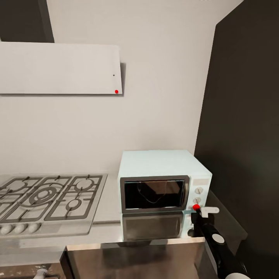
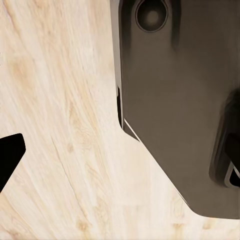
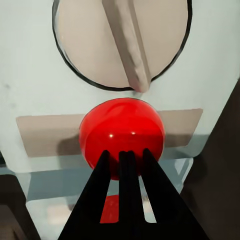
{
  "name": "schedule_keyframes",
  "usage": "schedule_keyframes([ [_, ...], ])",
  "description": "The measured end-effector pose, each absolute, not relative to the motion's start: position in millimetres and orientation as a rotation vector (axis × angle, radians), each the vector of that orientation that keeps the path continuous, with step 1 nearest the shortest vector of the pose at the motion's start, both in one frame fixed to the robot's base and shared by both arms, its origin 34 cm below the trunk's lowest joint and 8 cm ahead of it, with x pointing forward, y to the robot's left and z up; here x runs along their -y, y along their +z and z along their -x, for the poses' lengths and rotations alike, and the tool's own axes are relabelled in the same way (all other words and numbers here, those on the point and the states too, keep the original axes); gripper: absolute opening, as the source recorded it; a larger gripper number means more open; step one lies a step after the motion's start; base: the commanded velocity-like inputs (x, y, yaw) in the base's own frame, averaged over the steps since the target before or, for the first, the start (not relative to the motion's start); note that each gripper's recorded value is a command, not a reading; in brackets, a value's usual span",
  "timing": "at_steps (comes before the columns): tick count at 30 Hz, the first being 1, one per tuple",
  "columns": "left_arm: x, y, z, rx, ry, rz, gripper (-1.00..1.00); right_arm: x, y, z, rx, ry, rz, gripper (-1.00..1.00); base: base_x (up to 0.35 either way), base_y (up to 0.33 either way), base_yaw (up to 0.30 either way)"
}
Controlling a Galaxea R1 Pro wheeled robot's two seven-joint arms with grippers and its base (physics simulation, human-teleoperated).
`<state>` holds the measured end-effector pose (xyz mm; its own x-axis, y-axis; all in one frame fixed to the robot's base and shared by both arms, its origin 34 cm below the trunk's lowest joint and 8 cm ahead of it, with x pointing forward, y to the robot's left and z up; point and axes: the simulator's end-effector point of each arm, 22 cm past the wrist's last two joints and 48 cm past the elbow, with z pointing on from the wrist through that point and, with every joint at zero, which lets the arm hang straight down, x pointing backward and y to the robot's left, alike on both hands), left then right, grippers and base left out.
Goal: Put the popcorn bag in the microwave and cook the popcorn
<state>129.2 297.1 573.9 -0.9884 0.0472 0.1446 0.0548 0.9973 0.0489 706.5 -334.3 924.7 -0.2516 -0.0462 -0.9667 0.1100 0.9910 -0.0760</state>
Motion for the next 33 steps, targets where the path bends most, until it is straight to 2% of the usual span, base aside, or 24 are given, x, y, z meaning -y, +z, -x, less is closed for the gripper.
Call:
schedule_keyframes([
  [3,-297.0,575.2,-127.9,3.002,-0.08,0.077,1.0,336.4,916.5,-692.2,-1.835,-0.15,-0.055,-1.0,0.194,0.0,0.0],
  [19,-297.1,573.9,-129.3,2.996,-0.079,0.077,1.0,337.4,903.7,-689.5,-1.855,-0.153,-0.058,-1.0,0.001,0.0,0.0],
  [33,-297.0,573.7,-129.5,2.995,-0.079,0.077,1.0,334.2,924.3,-708.0,-1.821,-0.147,-0.047,-1.0,-0.305,0.0,0.0],
])
